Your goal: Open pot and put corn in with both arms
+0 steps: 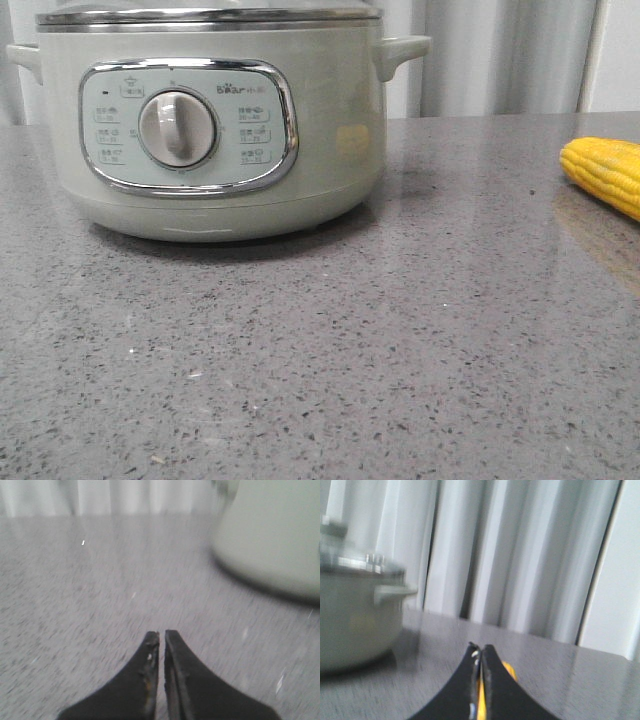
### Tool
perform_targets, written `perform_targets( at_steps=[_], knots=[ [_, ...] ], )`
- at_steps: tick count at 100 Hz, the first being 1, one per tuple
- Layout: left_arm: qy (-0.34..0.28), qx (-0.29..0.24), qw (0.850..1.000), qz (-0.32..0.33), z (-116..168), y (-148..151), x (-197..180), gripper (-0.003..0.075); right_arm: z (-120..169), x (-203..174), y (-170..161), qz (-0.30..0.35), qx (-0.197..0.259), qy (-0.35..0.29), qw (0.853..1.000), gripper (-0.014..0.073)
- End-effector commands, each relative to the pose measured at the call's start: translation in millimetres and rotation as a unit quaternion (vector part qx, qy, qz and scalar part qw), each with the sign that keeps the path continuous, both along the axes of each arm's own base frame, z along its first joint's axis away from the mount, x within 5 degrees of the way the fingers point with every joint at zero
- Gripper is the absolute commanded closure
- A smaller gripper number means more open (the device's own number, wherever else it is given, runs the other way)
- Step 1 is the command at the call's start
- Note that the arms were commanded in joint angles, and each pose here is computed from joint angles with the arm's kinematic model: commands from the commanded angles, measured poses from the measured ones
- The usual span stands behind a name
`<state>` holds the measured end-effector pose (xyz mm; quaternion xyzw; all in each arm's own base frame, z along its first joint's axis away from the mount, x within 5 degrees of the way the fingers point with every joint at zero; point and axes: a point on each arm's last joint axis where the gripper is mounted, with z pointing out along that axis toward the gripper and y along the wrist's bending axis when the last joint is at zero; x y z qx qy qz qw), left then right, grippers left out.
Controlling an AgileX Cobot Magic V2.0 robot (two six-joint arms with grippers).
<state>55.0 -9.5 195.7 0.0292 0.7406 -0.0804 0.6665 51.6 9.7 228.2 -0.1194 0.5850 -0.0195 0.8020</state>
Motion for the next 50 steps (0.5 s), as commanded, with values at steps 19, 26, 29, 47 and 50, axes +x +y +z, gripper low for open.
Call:
perform_targets(
  at_steps=[19, 26, 29, 47, 50],
  knots=[
    [-0.127, -0.226, 0.965, 0.034, 26, 9, 0, 0.0741, 7, -1, -14, 0.007, 0.251, -0.017, 0.968, 0.0669],
    [-0.125, -0.281, 0.951, 0.041, 28, 11, -1, 0.0741, 9, 0, -15, 0.006, 0.268, -0.011, 0.963, 0.0661],
    [-0.122, -0.304, 0.944, 0.043, 28, 11, -1, 0.0741, 13, 0, -15, 0.007, 0.278, -0.009, 0.961, 0.0657],
    [-0.124, -0.234, 0.964, 0.018, 49, 6, -4, 0.0740, 48, 1, -10, 0.036, 0.292, 0.024, 0.955, 0.0657],
    [-0.116, -0.212, 0.970, 0.009, 55, 4, -4, 0.0740, 57, 3, -7, 0.043, 0.280, 0.040, 0.958, 0.0657]
  ],
)
